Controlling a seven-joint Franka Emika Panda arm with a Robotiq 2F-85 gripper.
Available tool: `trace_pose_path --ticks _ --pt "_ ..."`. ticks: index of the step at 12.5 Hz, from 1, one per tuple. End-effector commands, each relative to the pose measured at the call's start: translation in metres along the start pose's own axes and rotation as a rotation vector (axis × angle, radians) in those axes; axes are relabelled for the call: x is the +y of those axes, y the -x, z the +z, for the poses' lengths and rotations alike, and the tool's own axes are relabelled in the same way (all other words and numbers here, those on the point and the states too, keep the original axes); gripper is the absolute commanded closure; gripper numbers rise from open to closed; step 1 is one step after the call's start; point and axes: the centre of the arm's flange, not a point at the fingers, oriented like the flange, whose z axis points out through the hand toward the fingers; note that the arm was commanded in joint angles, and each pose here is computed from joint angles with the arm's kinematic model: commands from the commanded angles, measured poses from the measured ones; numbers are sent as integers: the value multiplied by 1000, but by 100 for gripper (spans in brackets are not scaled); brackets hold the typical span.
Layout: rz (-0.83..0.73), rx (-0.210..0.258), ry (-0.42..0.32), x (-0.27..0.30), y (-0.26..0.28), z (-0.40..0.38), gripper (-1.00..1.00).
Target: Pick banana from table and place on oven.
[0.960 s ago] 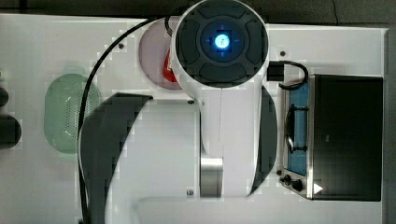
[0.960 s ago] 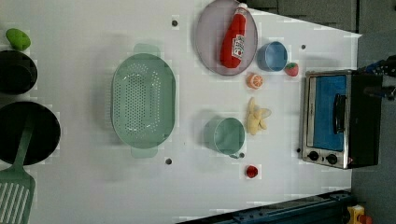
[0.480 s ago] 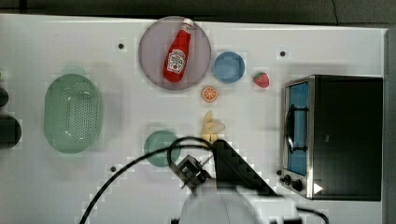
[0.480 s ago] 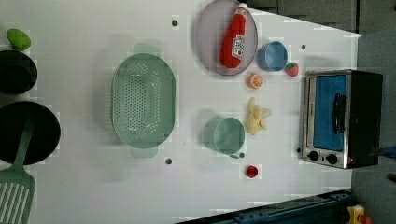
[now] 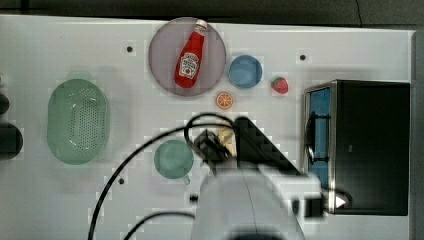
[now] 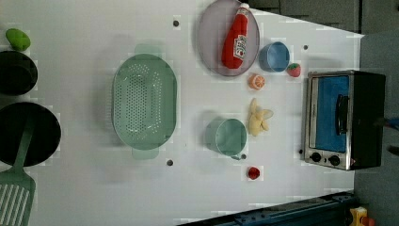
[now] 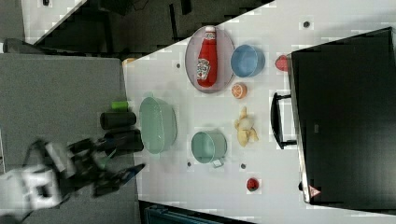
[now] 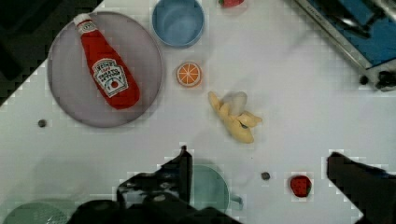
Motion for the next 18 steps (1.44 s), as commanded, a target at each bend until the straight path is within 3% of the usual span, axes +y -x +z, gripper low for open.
trace_pose_path --ticks 1,7,18 --pt "62 -97 91 2 -2 95 -100" --pt "56 -89 79 -10 -8 226 -100" --pt "47 -151 141 -3 9 397 -100"
